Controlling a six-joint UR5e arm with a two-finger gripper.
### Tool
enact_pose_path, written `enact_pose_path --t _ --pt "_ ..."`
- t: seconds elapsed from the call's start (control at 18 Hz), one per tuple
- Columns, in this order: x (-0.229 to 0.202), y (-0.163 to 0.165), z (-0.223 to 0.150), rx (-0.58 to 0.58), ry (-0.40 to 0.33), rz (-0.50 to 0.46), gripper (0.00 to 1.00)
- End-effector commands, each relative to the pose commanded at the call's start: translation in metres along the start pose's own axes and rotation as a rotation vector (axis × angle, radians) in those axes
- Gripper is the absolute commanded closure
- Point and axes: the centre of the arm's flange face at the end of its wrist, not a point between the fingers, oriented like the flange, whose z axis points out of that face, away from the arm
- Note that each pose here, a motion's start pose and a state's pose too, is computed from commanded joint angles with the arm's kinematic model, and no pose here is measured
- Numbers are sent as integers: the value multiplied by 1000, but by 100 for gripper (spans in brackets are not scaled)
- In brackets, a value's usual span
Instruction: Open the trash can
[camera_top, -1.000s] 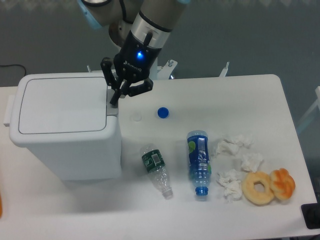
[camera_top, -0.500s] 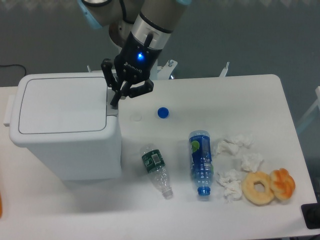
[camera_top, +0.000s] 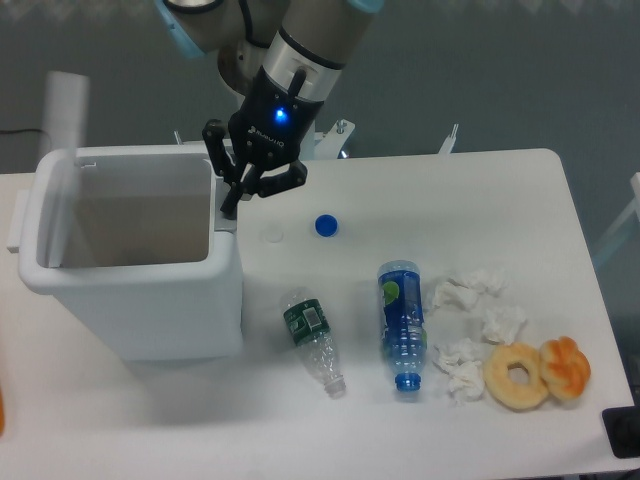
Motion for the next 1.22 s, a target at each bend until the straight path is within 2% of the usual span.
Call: enact_pose_path --t 0.06,0.11,0.17,0.28,0.33,0.56,0.67,0.89,1.06,1.22 --pt "1 -2 -2 4 -3 7 100" --pt "0 -3 -4 8 -5 8 93" --pt "0 -4 -7 11 -8 12 70" --pt "-2 -6 -10 17 -15 18 34" --pt "-6 -6 -13 21 -22 13 0" --pt "-37 3 -35 45 -68 -23 0" --pt "-58 12 -49 52 -98 3 0" --pt "-99 35 -51 -113 -223 167 0" --pt "-120 48 -44 -209 -236 297 0" --pt "-147 60 -28 -371 -248 415 0"
